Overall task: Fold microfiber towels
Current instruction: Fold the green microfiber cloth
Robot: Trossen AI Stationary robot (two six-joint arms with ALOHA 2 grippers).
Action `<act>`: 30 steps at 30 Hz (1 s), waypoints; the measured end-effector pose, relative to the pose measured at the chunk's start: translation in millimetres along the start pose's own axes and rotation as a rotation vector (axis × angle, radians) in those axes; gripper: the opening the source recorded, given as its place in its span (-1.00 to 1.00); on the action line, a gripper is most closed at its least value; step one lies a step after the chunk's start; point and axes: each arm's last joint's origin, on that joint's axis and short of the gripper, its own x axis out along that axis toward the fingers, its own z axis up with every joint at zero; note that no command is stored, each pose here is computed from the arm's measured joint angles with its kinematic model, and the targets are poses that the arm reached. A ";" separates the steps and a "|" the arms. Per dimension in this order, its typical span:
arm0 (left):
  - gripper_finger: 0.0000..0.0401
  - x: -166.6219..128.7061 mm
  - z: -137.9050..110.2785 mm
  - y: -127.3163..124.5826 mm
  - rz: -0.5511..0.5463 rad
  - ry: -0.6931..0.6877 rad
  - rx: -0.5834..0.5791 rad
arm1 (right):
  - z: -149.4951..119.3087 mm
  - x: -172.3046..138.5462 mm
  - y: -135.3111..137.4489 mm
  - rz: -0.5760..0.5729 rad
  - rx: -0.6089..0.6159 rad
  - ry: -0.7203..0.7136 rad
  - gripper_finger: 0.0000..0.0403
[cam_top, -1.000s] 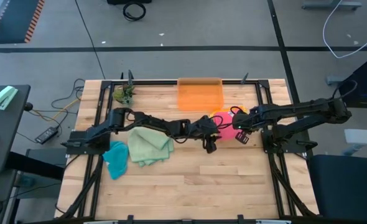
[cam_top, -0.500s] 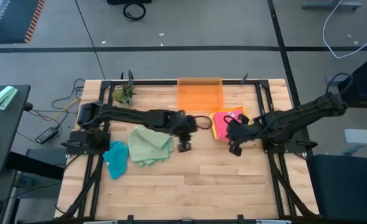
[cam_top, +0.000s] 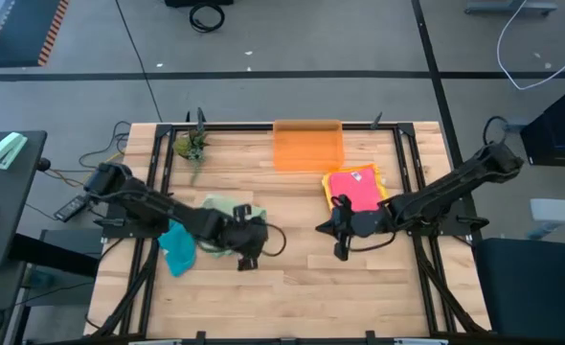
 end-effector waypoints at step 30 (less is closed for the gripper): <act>-0.43 71.6 -51.5 9.8 0.021 0.065 0.035 | 3.0 134.7 -10.5 0.050 -0.247 -0.048 -0.39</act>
